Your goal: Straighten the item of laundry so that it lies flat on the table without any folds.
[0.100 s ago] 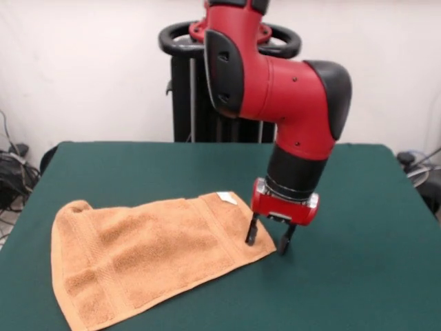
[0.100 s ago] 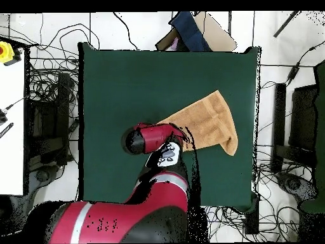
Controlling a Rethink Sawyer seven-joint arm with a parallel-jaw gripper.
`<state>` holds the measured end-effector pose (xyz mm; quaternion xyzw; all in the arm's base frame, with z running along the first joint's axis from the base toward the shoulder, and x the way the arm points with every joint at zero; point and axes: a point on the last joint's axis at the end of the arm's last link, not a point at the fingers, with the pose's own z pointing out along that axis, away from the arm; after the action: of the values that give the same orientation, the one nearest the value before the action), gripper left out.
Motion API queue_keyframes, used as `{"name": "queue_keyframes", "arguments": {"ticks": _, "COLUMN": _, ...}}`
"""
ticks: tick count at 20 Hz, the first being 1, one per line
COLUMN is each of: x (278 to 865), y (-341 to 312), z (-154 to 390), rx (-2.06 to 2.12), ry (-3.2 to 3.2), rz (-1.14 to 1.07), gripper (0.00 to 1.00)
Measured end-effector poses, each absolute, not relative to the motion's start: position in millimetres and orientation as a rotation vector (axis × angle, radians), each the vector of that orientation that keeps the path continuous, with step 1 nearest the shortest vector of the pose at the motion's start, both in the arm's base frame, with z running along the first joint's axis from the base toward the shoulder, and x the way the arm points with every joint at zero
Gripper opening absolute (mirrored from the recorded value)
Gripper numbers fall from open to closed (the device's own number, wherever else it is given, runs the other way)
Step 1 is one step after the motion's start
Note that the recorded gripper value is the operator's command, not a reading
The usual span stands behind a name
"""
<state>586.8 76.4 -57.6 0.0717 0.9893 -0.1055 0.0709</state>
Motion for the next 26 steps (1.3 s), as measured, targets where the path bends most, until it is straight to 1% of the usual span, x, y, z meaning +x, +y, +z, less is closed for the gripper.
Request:
{"name": "queue_keyframes", "arguments": {"ticks": 1, "x": 587.2, "y": 77.1, "z": -57.9, "rx": 0.212, "ry": 2.972, "rz": -0.327, "gripper": 0.0}}
{"name": "queue_keyframes", "arguments": {"ticks": 7, "x": 588.2, "y": 82.1, "z": -60.5, "rx": 0.214, "ry": 2.963, "rz": -0.366, "gripper": 0.0}}
{"name": "queue_keyframes", "arguments": {"ticks": 17, "x": 585.6, "y": 75.2, "z": -52.8, "rx": 0.29, "ry": 2.975, "rz": -0.319, "gripper": 0.0}}
{"name": "queue_keyframes", "arguments": {"ticks": 20, "x": 581.6, "y": 56.1, "z": -20.4, "rx": 0.374, "ry": 2.964, "rz": -0.286, "gripper": 0.0}}
{"name": "queue_keyframes", "arguments": {"ticks": 23, "x": 577.5, "y": 31.7, "z": 0.9, "rx": 0.432, "ry": 2.949, "rz": -0.29, "gripper": 0.0}}
{"name": "queue_keyframes", "arguments": {"ticks": 24, "x": 572.1, "y": 4.3, "z": 20.0, "rx": 0.495, "ry": 2.934, "rz": -0.298, "gripper": 0.0}}
{"name": "queue_keyframes", "arguments": {"ticks": 26, "x": 568.1, "y": -12.0, "z": 30.0, "rx": 0.531, "ry": 2.927, "rz": -0.304, "gripper": 0.0}}
